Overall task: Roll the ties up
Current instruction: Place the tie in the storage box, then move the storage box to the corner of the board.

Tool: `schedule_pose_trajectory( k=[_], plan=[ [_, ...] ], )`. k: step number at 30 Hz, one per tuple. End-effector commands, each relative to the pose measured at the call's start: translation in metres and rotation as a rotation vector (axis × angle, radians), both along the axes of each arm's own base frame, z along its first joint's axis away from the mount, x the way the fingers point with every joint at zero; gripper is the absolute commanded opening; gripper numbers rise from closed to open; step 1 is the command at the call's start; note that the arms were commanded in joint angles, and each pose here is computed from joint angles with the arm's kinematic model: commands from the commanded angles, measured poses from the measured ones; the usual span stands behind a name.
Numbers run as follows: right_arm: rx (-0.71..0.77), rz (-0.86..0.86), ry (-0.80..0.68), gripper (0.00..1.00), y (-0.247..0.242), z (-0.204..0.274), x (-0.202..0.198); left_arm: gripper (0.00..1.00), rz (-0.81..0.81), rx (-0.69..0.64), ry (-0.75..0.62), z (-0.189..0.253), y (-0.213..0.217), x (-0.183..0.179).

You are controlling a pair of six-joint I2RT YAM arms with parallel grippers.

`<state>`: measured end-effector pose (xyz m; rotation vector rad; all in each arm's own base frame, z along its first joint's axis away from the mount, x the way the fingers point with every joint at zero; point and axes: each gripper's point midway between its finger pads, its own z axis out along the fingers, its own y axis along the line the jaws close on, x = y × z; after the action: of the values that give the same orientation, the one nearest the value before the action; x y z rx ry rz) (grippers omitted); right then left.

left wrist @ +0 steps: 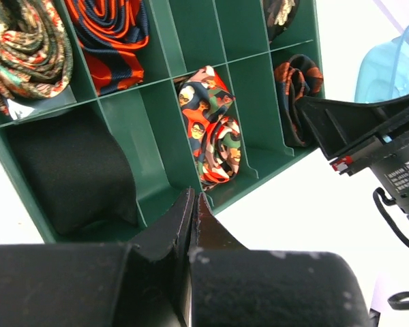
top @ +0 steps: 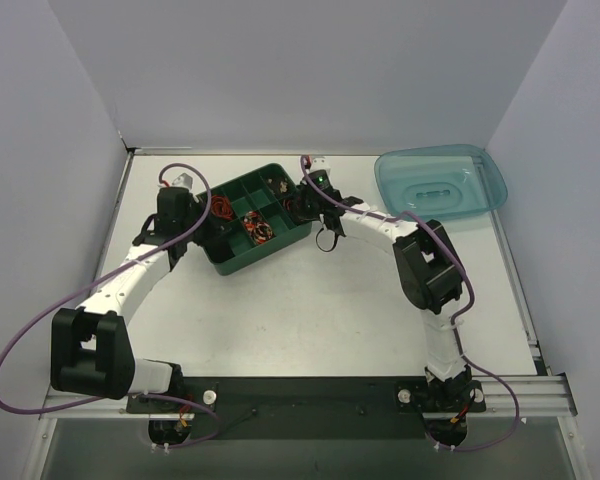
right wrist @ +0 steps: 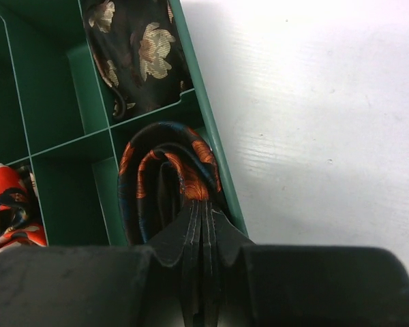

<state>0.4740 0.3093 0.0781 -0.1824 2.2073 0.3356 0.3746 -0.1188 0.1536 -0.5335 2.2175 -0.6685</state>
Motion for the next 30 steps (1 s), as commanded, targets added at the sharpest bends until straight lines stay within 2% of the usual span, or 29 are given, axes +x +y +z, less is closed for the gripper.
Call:
schedule_pose_trajectory(
  k=[1, 6, 13, 15, 17, 20, 23, 25, 30],
  plan=[
    [0.014, 0.010, 0.067, 0.00, 0.001, -0.021, -0.011, 0.04, -0.045, -0.027, -0.073, 0.015, -0.007, 0.005],
    [0.045, 0.025, 0.014, 0.00, 0.004, 0.010, -0.007, 0.04, -0.111, -0.023, -0.107, 0.020, -0.023, 0.003],
    [0.102, 0.014, -0.096, 0.00, -0.004, 0.074, 0.002, 0.00, -0.295, 0.024, -0.119, 0.014, -0.085, -0.005],
    [0.124, 0.009, -0.129, 0.04, -0.008, 0.093, -0.001, 0.00, -0.390, 0.005, -0.101, 0.006, -0.108, -0.014],
    [0.139, 0.003, -0.151, 0.10, -0.015, 0.105, -0.001, 0.00, -0.449, 0.007, -0.024, -0.021, -0.119, -0.022],
    [0.164, -0.013, -0.196, 0.18, -0.030, 0.129, -0.006, 0.00, -0.458, 0.077, 0.126, -0.062, -0.110, -0.031],
    [0.176, -0.033, -0.231, 0.27, -0.044, 0.145, -0.013, 0.00, -0.395, 0.222, 0.238, -0.092, -0.083, -0.034],
    [0.180, -0.035, -0.250, 0.34, -0.051, 0.154, -0.019, 0.00, -0.316, 0.336, 0.273, -0.103, -0.059, -0.026],
    [0.181, -0.038, -0.287, 0.40, -0.064, 0.170, -0.030, 0.00, -0.160, 0.509, 0.336, -0.104, -0.017, -0.004]
  ],
)
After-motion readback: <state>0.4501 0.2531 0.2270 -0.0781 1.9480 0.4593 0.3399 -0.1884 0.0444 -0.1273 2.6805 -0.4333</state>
